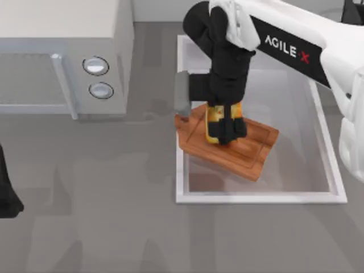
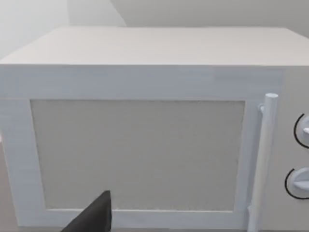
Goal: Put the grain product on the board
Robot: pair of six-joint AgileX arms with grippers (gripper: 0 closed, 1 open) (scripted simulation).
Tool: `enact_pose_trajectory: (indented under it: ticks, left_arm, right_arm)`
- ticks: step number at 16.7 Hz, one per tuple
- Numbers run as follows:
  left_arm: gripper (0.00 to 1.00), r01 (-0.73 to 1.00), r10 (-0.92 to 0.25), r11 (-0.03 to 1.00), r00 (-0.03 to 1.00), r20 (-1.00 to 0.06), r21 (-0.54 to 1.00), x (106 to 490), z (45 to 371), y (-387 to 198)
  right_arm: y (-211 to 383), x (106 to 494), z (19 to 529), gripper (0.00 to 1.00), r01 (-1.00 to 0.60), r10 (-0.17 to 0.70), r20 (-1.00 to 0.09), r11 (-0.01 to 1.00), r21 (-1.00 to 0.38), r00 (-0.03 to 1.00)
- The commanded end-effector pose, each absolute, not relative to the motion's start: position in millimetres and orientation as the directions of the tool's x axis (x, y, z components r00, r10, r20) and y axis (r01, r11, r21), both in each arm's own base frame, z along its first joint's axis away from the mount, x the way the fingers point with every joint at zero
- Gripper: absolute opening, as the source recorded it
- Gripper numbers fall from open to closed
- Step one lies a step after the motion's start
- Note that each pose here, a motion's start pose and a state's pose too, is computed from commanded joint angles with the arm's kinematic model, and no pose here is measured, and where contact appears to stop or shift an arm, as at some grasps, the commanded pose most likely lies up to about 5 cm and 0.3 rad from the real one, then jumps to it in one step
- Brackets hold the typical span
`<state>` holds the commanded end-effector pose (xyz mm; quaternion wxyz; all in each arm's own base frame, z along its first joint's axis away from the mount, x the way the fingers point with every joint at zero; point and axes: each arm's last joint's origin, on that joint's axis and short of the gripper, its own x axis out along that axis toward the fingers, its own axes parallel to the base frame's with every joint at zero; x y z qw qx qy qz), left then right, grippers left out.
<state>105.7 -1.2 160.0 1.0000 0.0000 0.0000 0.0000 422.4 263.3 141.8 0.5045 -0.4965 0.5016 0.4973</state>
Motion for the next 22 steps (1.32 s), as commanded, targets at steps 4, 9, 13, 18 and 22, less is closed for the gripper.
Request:
enact_pose_trajectory:
  ticks: [4, 9, 13, 18, 22]
  left_arm:
    - [1.0, 0.0, 0.0, 1.0, 1.0, 0.0, 0.0, 105.7, 160.0, -1.2]
    - [1.0, 0.0, 0.0, 1.0, 1.0, 0.0, 0.0, 105.7, 160.0, -1.2]
    - [1.0, 0.0, 0.0, 1.0, 1.0, 0.0, 0.0, 105.7, 160.0, -1.2]
    - [1.0, 0.0, 0.0, 1.0, 1.0, 0.0, 0.0, 105.7, 160.0, -1.2]
    - [1.0, 0.0, 0.0, 1.0, 1.0, 0.0, 0.0, 105.7, 160.0, -1.2]
  right_arm:
    - [263.3, 422.4, 141.8, 0.08, -1.0, 0.004, -1.0, 0.012, -0.002, 0.002]
    - [263.3, 422.4, 141.8, 0.45, -1.0, 0.004, -1.0, 0.012, -0.002, 0.002]
    - [263.3, 422.4, 141.8, 0.75, -1.0, 0.004, -1.0, 0.012, -0.002, 0.002]
    - [263.3, 422.4, 141.8, 1.0, -1.0, 0.004, -1.0, 0.012, -0.002, 0.002]
    - [263.3, 422.4, 141.8, 1.0, -1.0, 0.004, -1.0, 0.012, -0.002, 0.002]
